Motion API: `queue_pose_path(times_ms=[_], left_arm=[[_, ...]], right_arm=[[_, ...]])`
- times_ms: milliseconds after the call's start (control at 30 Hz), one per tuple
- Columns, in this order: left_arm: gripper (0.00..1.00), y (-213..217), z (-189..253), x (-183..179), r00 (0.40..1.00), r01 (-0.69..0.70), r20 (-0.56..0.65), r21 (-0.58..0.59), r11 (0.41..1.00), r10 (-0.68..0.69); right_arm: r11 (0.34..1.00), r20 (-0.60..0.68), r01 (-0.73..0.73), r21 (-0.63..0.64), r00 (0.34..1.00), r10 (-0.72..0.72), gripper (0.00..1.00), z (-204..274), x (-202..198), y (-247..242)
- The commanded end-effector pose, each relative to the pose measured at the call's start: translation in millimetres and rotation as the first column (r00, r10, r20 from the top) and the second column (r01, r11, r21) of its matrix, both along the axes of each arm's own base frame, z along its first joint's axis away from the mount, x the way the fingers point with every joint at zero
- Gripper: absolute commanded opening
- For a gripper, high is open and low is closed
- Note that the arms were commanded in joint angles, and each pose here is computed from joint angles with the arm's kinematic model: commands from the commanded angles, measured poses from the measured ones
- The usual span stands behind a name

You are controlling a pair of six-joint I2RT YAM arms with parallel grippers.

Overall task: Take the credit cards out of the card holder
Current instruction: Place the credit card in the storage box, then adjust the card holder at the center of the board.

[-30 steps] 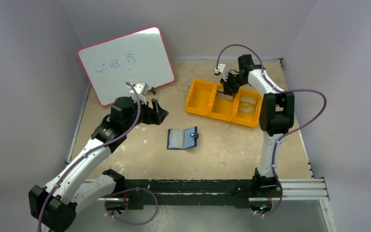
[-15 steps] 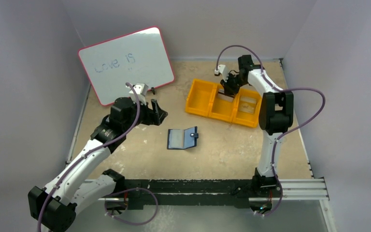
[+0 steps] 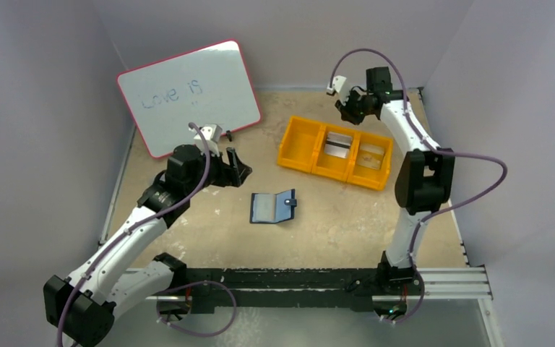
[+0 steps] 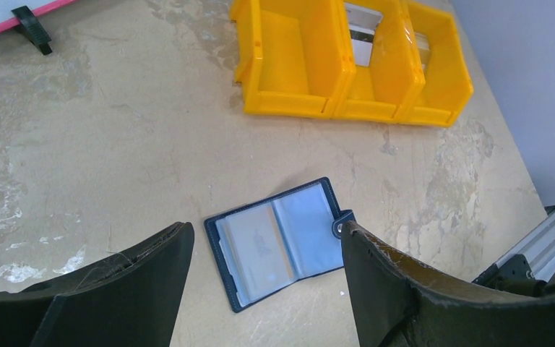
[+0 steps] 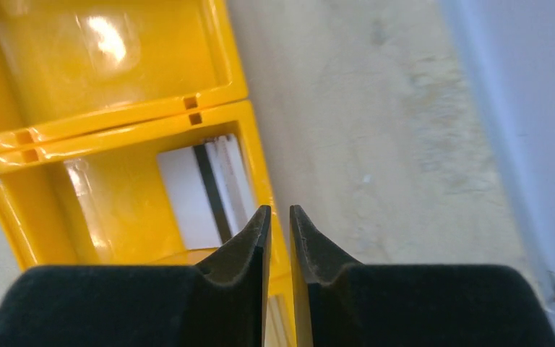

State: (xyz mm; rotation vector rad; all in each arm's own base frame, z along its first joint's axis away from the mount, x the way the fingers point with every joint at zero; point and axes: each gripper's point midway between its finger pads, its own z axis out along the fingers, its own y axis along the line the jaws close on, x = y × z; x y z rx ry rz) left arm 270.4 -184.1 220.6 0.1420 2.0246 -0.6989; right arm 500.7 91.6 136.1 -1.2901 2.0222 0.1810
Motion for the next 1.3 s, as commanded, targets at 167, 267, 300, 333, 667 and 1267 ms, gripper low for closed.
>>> queue_pose_path(times_ms=[167, 267, 300, 333, 667, 1267], left_arm=[[0.74, -2.3, 4.8, 12.2, 0.998, -0.056, 0.013, -0.073, 0.996, 0.057], [0.74, 0.5, -6.3, 14.8, 0.996, -0.092, -0.016, -0.072, 0.993, 0.091], [0.74, 1.6, -10.5, 15.8, 0.994, -0.104, -0.027, -0.069, 0.992, 0.103], [0.73, 3.6, -16.3, 17.0, 0.992, -0.122, -0.041, -0.063, 0.99, 0.12], [0.71, 35.5, -73.5, 17.2, 0.918, -0.356, -0.184, 0.001, 0.935, 0.35], [0.69, 92.7, -62.7, -3.0, 0.791, -0.608, -0.129, -0.068, 0.791, 0.598]], right_arm=[[0.962, 0.251, 0.124, 0.243, 0.95, -0.186, 0.19, 117.8, -16.6, 18.2], [0.851, 0.232, 0.179, 0.494, 0.916, -0.327, 0.21, 153.6, -38.1, 31.5], [0.773, 0.165, 0.226, 0.592, 0.905, -0.391, 0.29, 160.8, -45.2, 35.1], [0.702, 0.096, 0.243, 0.67, 0.909, -0.406, 0.33, 167.9, -55.3, 42.5], [0.562, -0.422, 0.502, 0.657, 0.863, -0.277, 0.32, 79.4, -168.9, 187.3], [0.684, -0.466, 0.675, 0.276, 0.716, -0.519, 0.44, -59.7, -239.0, 259.4]])
